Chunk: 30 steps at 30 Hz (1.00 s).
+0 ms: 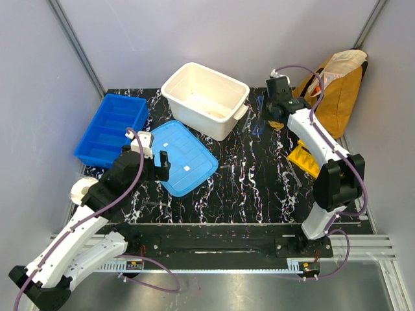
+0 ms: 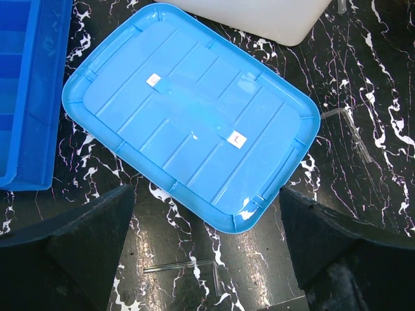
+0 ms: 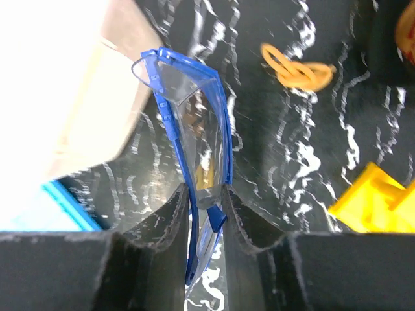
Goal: Organize the chemistry lab equipment
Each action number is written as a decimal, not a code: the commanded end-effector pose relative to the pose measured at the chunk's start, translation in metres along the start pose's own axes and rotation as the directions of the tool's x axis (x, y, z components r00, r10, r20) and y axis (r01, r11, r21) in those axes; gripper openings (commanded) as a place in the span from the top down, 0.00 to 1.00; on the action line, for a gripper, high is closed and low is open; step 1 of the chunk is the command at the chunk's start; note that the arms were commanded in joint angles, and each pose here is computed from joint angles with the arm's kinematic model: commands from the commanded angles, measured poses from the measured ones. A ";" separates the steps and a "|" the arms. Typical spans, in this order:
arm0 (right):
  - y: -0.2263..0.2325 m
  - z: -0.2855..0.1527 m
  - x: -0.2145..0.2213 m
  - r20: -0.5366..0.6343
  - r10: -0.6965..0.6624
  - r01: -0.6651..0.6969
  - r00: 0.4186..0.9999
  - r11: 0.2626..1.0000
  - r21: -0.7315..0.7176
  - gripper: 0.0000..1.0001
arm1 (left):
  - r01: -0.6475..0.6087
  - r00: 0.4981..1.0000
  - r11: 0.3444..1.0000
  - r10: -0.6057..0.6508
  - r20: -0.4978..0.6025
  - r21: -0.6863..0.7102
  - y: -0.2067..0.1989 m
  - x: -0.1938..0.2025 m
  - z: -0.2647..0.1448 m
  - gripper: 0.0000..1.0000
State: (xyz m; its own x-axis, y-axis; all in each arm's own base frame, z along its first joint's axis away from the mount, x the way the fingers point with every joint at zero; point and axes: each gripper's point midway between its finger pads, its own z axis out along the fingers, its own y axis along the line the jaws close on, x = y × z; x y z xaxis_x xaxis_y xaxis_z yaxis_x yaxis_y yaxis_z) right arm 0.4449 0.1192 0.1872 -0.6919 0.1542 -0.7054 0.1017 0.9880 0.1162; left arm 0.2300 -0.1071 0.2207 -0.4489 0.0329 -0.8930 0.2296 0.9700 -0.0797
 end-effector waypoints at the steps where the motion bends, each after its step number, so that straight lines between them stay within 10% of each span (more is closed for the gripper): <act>1: 0.046 -0.037 -0.073 0.183 0.062 -0.021 0.981 0.976 -0.218 0.72 | 0.003 0.999 0.999 -0.005 0.046 0.041 -0.007 -0.010 -0.001 0.02; 19: 0.167 -0.012 -0.162 0.595 -0.142 0.488 0.791 0.733 -0.473 0.67 | 0.003 0.998 0.999 -0.007 0.063 0.054 -0.008 -0.012 -0.005 0.02; 30: 0.220 0.059 -0.140 0.574 -0.277 0.569 0.771 0.705 -0.424 0.66 | -0.007 0.998 0.999 0.005 0.059 0.038 -0.006 -0.011 -0.003 0.02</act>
State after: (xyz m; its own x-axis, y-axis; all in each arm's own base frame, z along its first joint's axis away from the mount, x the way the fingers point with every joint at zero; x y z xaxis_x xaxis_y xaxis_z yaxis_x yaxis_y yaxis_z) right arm 0.5980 0.2972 0.2564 -0.2270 -0.0959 -0.9692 -0.6124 0.7878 0.0655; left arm 0.2266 -0.1100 0.2213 -0.4423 0.0333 -0.8963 0.2553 0.9626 -0.0903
